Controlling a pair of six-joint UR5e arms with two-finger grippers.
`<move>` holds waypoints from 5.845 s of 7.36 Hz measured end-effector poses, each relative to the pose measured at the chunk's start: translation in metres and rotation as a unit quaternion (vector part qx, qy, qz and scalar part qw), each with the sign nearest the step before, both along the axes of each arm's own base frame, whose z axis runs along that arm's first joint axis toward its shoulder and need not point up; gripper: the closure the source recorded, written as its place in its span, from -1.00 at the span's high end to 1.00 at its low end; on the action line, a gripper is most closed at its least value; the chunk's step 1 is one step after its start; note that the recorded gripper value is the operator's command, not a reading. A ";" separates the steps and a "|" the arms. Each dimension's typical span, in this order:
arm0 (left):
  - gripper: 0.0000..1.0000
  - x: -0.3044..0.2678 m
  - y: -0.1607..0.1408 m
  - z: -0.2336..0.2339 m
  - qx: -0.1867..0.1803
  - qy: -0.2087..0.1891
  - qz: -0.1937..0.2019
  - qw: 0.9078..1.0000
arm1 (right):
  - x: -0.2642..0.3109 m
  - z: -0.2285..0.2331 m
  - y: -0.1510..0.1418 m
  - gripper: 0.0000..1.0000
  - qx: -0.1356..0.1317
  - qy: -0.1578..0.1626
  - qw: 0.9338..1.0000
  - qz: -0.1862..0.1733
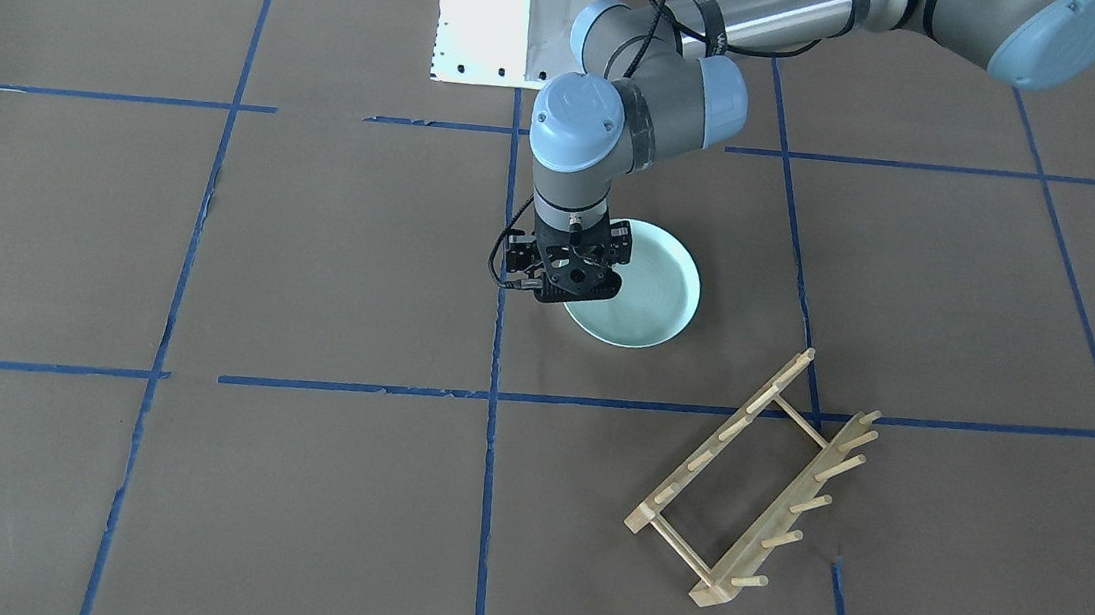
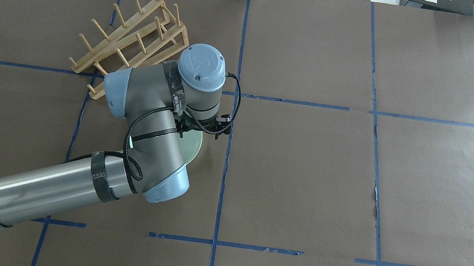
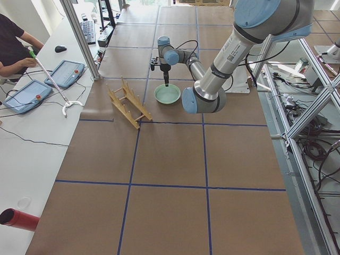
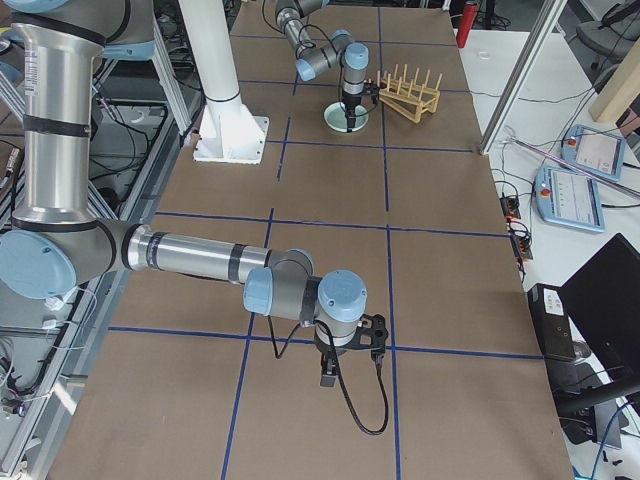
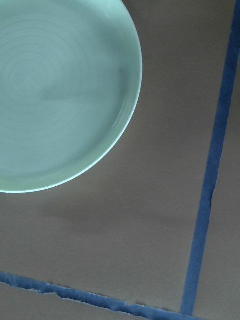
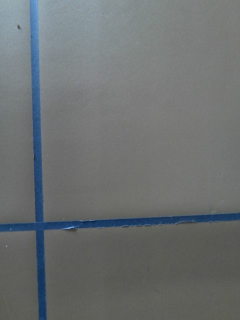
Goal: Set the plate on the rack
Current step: 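Move the left gripper over the pale green plate and lower it, then close the left gripper on the rim of the green plate, then lift the plate with the left gripper and tilt it upright toward the rack, then lower the upright plate into the wooden rack slots with the left gripper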
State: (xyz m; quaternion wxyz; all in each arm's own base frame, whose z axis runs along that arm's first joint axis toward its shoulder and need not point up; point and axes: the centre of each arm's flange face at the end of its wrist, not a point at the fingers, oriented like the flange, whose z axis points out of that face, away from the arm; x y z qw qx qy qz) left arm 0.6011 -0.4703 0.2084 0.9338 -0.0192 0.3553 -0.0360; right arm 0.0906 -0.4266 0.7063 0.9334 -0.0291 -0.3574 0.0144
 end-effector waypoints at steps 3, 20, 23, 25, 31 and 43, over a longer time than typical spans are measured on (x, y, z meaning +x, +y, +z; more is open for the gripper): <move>0.40 0.011 0.007 0.005 0.032 -0.010 0.012 0.999 | 0.000 0.000 0.000 1.00 0.000 0.000 1.000 0.000; -1.00 -0.281 -0.130 -0.080 -0.048 0.308 -0.306 0.899 | 0.000 0.000 0.000 1.00 0.000 0.000 1.000 0.000; -1.00 -0.377 -0.159 -0.057 -0.079 0.397 -0.403 0.821 | 0.000 0.000 0.000 1.00 0.000 0.000 1.000 0.000; -1.00 -0.388 -0.175 -0.030 -0.050 0.440 -0.441 0.780 | 0.000 0.000 0.000 1.00 0.000 0.000 1.000 0.000; -1.00 -0.325 -0.171 0.017 -0.005 0.481 -0.450 0.753 | 0.000 0.000 0.000 1.00 0.000 0.000 1.000 0.000; -1.00 -0.268 -0.155 0.057 0.035 0.431 -0.414 0.801 | 0.000 0.000 0.000 1.00 0.000 0.000 1.000 0.000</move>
